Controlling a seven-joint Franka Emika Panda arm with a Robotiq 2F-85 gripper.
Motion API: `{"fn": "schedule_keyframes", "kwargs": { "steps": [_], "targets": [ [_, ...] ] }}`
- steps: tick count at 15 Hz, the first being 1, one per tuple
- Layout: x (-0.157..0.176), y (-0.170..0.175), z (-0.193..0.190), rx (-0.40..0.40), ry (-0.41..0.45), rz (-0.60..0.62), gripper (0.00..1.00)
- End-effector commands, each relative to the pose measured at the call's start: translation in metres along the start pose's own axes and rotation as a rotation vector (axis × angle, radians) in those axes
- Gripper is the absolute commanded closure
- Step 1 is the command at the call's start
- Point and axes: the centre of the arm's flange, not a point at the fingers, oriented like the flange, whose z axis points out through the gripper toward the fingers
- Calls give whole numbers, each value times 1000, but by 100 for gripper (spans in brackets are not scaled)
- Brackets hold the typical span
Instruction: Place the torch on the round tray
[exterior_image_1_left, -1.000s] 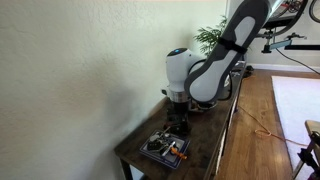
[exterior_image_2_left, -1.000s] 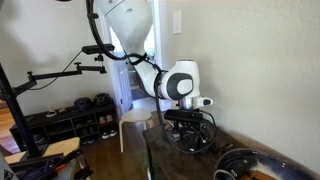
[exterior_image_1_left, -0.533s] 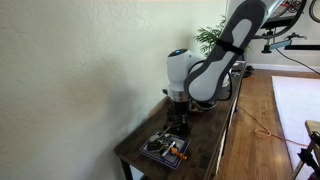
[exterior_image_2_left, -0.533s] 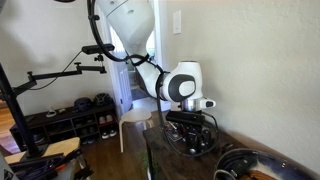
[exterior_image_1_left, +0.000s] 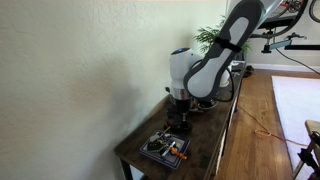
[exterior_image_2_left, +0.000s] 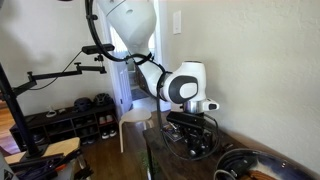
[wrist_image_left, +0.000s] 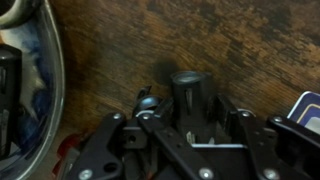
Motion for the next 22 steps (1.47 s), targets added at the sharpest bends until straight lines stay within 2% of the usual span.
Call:
{"fn": "schedule_keyframes", "kwargs": {
  "steps": [1,11,12,13,17,22],
  "targets": [
    [-23,6,-11,9,13,14,78],
    [-22,7,-57,-22,44,-3,78],
    [-20,8,-59,-20,37,-8,28],
    [-20,8,-58,-16,32,-9,27],
    [-21,7,-47,4,-6,7,3],
    [-24,3,-34,37,-45,20,0]
  ]
}}
